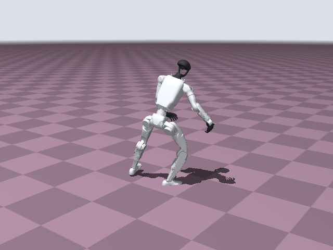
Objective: Kungfu
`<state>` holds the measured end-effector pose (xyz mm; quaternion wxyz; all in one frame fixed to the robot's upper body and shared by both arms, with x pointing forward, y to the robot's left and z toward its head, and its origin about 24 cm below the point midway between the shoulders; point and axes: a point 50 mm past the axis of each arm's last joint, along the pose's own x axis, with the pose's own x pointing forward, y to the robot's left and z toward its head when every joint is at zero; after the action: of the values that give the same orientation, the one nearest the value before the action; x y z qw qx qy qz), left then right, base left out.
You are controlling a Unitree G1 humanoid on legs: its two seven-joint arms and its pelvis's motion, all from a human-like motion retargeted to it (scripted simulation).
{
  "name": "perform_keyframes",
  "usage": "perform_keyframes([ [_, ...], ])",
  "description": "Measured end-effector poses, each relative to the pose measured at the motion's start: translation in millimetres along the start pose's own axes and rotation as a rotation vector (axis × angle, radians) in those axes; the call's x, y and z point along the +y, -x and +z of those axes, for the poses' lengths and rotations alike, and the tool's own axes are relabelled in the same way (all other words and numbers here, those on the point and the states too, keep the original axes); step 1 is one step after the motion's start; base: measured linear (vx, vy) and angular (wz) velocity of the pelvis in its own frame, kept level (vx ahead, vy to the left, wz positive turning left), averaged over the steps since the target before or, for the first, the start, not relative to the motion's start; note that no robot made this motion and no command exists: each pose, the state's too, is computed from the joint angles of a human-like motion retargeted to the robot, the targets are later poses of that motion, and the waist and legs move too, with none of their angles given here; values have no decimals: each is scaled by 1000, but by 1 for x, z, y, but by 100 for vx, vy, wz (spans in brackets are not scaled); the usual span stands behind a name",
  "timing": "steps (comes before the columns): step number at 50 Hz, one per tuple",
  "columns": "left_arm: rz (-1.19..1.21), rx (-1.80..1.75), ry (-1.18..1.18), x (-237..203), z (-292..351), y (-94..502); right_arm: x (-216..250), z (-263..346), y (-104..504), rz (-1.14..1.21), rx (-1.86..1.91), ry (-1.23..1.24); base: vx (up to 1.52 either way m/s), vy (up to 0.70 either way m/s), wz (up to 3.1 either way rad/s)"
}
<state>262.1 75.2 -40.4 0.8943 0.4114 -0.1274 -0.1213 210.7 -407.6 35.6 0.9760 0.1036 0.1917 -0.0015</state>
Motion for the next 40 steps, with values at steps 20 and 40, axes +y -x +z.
perform_keyframes([
  [20, 66, 479, -174, 2, -72, 91, 211, -108, -93, 831, 418, -64, 15, 7, 26],
  [40, 533, 1092, 378, 23, -108, 190, 308, -17, -108, 1210, 57, 326, 75, 21, 44],
])
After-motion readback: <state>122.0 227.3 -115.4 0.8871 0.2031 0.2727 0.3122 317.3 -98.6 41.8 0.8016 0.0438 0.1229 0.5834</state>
